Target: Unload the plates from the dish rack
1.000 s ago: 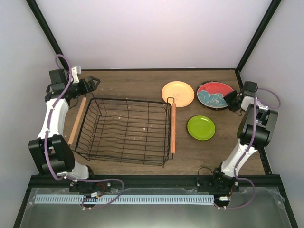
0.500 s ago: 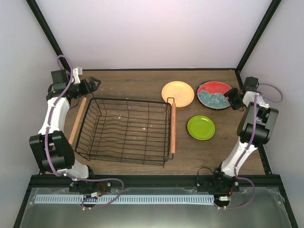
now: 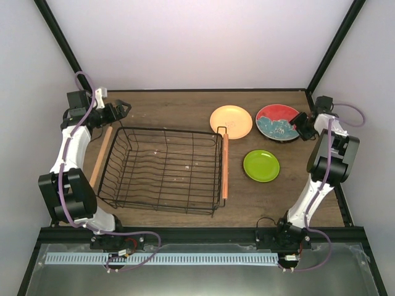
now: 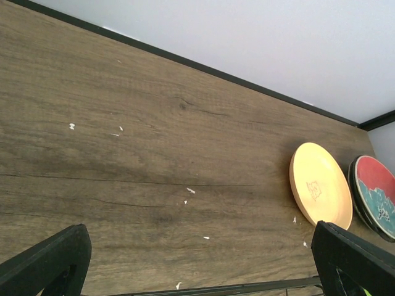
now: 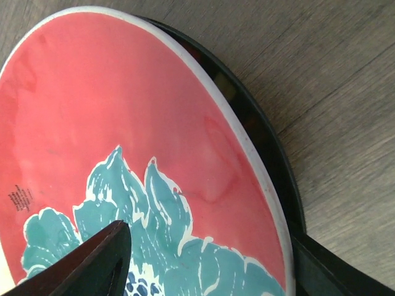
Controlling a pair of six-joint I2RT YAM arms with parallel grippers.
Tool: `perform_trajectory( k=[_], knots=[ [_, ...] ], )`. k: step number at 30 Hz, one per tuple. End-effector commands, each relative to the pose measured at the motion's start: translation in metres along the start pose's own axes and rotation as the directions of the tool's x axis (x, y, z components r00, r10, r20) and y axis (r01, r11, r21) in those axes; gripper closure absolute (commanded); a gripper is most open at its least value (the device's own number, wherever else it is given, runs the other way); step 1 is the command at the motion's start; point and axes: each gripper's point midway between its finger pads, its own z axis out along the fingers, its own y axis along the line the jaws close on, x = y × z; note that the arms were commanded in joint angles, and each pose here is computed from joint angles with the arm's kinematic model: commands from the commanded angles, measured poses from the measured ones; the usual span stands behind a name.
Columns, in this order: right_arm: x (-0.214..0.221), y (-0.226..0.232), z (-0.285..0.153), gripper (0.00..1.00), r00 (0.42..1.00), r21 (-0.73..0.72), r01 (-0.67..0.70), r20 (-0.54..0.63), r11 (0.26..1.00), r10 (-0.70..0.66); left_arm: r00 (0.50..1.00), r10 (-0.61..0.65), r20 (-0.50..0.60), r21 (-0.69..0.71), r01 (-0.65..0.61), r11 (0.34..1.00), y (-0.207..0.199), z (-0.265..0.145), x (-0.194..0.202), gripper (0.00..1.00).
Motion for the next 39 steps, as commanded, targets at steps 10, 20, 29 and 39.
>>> perform_trajectory(
  k=[10, 20, 29, 39],
  knots=[
    [-0.009, -0.008, -0.007, 0.35, 0.993, 0.162, 0.094, 0.05, 0.982, -0.103, 1.0, 0.012, 0.017, 0.012, -0.012, 1.0, -0.003, -0.001, -0.003, 0.0],
    [-0.016, -0.011, -0.022, 0.24, 0.988, 0.193, 0.114, 0.077, 0.975, -0.13, 1.0, 0.008, 0.018, 0.016, -0.008, 1.0, -0.004, 0.0, -0.003, 0.0],
    [-0.011, 0.04, -0.074, 0.23, 0.983, 0.0, 0.119, 0.14, 0.993, -0.118, 1.0, 0.013, 0.021, 0.015, -0.014, 1.0, -0.005, -0.003, -0.001, 0.0],
    [0.073, 0.141, -0.083, 0.33, 0.986, -0.16, 0.168, 0.043, 0.973, -0.163, 1.0, 0.007, 0.018, 0.024, -0.008, 1.0, -0.006, -0.001, -0.002, 0.0]
  ],
)
